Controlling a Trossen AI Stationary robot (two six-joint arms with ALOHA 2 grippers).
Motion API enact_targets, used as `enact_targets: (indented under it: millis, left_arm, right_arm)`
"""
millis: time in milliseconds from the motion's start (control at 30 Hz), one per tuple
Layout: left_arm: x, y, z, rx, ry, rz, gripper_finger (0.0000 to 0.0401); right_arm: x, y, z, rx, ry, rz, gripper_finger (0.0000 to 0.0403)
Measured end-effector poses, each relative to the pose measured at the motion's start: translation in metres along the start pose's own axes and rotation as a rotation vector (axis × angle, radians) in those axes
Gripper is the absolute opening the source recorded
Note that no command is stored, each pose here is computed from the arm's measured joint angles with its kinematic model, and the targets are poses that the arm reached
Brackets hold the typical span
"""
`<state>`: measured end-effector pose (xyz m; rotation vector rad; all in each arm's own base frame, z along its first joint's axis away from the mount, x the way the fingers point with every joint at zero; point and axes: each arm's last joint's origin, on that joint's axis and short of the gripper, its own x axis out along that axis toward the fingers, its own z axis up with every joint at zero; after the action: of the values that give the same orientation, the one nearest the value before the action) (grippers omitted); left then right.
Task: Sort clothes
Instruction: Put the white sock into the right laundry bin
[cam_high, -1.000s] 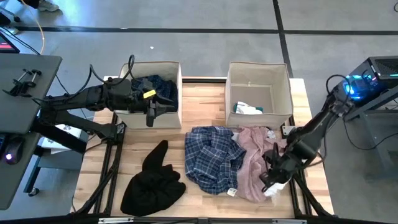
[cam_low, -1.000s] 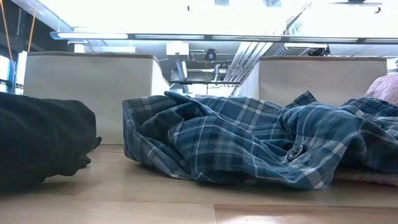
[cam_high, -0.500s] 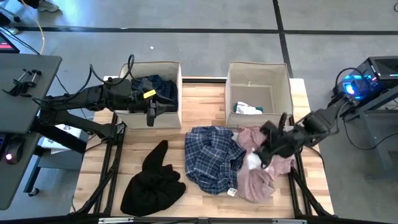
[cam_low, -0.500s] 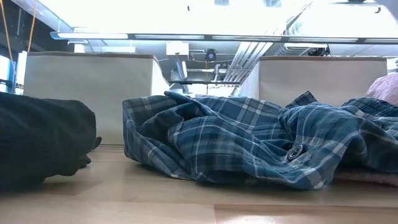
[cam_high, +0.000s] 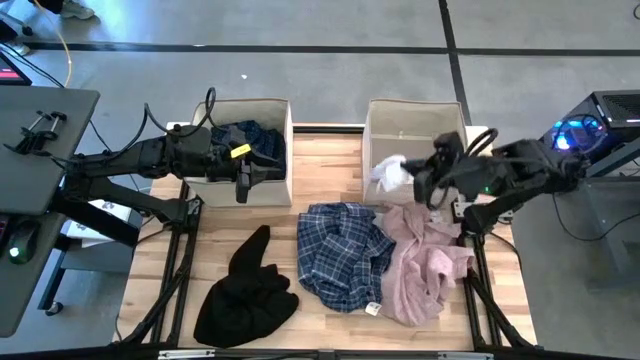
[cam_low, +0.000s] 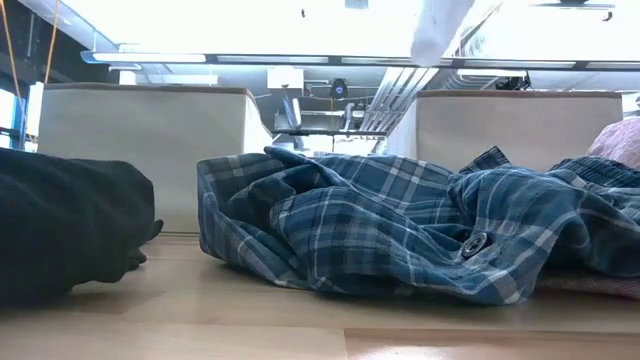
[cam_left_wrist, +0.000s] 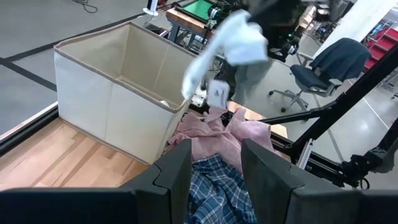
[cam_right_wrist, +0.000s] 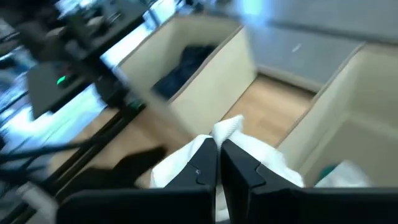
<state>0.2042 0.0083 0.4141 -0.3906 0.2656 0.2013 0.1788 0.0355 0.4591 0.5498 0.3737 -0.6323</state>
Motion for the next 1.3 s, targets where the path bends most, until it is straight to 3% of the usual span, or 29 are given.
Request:
enact_targets:
  millis: [200,533,833,1000,1167,1300]
  left_arm:
    - [0.000,0.000,0.000,0.000,0.000,0.001,0.0126]
    - [0.000,0.000,0.000,0.000,0.000,0.001,0.0126]
    - [0.000,0.000,0.000,0.000,-0.001,0.000,0.0126]
    - [0.000,-0.001,0.002,-0.001,-0.023,-0.010,0.0126]
    - [0.000,-0.002,0.005,-0.006,-0.055,-0.024,0.0126]
    - [0.000,-0.003,0.006,-0.007,-0.063,-0.027,0.0126]
  right_arm:
    - [0.015,-0.020,0.017,-0.041,-0.044,-0.158,0.0000]
    - [0.054,-0.062,0.014,-0.084,0.123,-0.380,0.0000]
    - [0.110,-0.110,-0.036,-0.105,0.402,-0.578,0.0000]
    - [0.137,-0.141,-0.073,-0.021,0.508,-0.669,0.0000]
    - [0.156,-0.163,-0.096,0.090,0.544,-0.629,0.0000]
    - [0.166,-0.172,-0.098,0.150,0.494,-0.609,0.0003]
